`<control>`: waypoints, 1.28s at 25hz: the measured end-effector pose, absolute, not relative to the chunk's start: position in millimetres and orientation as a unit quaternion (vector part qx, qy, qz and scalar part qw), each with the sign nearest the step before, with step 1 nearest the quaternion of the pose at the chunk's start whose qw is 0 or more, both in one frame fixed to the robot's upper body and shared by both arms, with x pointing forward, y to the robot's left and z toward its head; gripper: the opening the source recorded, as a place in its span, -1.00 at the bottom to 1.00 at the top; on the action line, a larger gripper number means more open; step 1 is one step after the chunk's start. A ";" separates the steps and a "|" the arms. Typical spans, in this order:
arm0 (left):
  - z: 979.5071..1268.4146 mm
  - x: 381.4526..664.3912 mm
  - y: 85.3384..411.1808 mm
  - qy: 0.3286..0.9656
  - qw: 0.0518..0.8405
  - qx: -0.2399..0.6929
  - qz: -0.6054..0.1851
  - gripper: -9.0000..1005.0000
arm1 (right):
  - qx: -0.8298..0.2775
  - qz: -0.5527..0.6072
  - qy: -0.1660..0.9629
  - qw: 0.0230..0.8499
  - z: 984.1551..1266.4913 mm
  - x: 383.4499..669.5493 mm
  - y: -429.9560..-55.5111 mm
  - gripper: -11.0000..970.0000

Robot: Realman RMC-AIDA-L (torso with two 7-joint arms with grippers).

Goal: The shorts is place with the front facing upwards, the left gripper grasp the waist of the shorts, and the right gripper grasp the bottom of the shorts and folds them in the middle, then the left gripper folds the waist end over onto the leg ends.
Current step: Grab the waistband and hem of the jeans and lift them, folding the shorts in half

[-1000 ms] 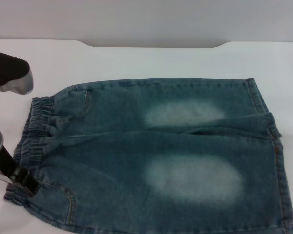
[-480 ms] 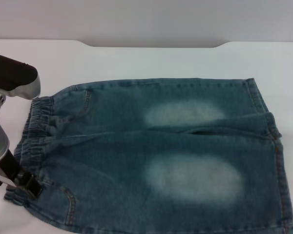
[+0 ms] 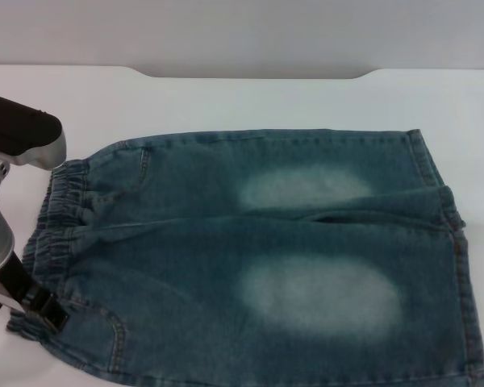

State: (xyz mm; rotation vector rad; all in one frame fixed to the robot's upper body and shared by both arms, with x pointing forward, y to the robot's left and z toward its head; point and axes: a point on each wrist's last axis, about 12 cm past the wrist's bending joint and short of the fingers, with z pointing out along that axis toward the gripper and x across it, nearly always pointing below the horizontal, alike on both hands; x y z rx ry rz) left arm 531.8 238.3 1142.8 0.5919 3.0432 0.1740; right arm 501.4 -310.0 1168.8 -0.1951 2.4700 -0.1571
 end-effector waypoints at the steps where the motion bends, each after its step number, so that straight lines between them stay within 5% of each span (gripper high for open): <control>1: 1142.2 532.0 238.1 0.980 0.019 0.191 0.056 0.49 | -0.075 -0.060 0.941 0.323 1169.1 501.5 -309.6 0.59; 28: 1135.4 534.4 237.2 0.980 0.009 0.189 0.054 0.41 | -0.078 -0.060 0.940 0.327 1174.9 499.7 -307.9 0.56; 32: 1137.4 534.4 235.8 0.980 0.014 0.191 0.054 0.18 | -0.079 -0.061 0.940 0.327 1178.3 497.5 -307.2 0.56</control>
